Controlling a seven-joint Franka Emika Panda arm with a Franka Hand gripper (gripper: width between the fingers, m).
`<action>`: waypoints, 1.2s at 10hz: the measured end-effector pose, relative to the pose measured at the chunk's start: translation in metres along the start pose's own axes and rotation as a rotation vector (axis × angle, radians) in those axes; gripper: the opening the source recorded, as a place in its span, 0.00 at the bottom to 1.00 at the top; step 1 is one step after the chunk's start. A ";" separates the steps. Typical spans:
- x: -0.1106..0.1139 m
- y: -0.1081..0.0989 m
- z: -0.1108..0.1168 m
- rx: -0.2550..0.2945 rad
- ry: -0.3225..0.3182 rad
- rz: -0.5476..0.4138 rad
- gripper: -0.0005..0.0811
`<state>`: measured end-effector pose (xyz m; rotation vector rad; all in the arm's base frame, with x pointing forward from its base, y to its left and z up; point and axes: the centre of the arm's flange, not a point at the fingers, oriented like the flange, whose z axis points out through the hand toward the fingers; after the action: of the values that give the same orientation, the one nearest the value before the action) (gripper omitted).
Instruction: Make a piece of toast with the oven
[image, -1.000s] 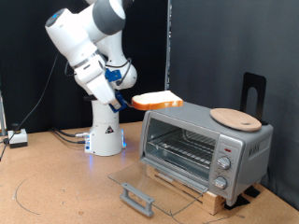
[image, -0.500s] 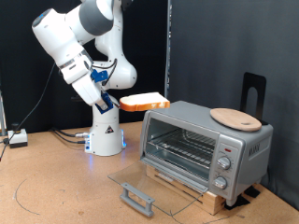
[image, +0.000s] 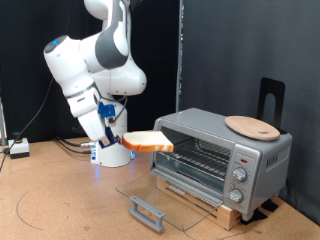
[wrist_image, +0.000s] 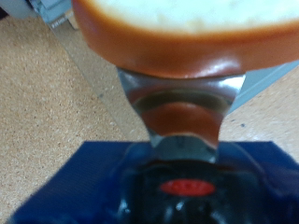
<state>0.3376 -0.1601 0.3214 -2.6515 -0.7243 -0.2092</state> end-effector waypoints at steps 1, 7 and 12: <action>-0.001 0.002 0.016 0.008 -0.017 0.005 0.50; 0.026 -0.043 0.089 0.064 -0.018 -0.078 0.50; 0.068 -0.096 0.110 0.057 0.024 -0.145 0.50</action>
<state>0.3512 -0.0092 0.2681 -2.5400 -0.9025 -0.2549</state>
